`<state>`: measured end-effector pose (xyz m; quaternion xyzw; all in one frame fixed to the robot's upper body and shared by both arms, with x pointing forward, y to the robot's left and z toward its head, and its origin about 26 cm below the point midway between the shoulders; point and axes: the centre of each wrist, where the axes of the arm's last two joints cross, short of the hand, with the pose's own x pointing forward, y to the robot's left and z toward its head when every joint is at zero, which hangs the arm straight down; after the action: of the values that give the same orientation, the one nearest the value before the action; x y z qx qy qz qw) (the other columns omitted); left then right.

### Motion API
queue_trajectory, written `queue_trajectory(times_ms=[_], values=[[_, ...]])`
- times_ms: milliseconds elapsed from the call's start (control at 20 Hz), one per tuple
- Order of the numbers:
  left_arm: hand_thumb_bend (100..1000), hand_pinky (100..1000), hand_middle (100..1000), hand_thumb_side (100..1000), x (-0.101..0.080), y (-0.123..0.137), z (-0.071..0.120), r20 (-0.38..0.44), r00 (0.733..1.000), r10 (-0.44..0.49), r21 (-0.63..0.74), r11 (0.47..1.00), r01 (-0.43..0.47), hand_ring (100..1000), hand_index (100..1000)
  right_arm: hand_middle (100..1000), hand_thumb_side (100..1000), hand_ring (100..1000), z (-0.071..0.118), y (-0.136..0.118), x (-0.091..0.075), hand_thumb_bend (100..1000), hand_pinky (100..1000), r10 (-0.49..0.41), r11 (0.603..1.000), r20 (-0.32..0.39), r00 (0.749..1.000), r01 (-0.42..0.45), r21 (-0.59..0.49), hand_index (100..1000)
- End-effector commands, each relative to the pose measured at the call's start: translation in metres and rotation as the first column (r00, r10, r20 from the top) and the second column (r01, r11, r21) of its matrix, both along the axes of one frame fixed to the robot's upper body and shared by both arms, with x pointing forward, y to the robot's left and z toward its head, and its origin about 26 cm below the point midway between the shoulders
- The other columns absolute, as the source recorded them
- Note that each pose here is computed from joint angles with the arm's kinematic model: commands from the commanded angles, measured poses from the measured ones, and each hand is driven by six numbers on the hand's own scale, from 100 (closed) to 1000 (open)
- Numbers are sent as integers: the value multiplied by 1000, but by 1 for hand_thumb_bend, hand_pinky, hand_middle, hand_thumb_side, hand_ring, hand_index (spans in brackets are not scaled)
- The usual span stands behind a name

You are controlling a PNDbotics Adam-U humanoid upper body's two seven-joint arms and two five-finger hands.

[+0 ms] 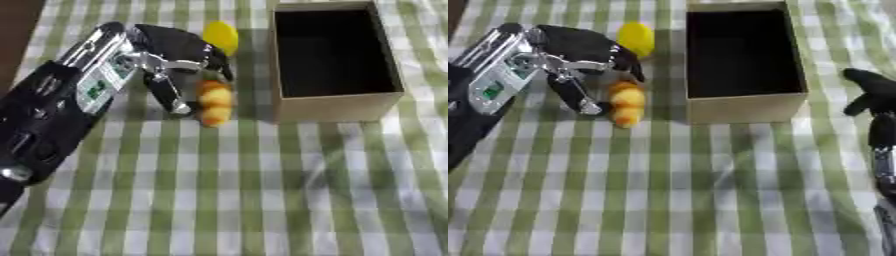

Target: Pick up objects on the table and place them in the box.

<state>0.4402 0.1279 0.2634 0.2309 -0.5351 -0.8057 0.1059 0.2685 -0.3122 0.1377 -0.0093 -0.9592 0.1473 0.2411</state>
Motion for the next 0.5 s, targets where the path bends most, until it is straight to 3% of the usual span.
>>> queue_trajectory(times_ms=[50,250,500], values=[[207,775,773,163,3,2,5,8,1000,-21,39,999,20,820,858,469,525,829,5,1,-1,100,937,13,1000,11,1000,-13,-11,747],[100,728,693,167,2,4,8,11,999,-30,-27,999,30,755,773,468,526,830,4,1,-2,100,938,12,1000,3,1000,-12,-13,747],[103,677,641,146,-17,5,32,98,993,-70,-120,989,81,697,720,466,526,830,2,0,-3,100,939,5,1000,-7,1000,-5,-15,747]])
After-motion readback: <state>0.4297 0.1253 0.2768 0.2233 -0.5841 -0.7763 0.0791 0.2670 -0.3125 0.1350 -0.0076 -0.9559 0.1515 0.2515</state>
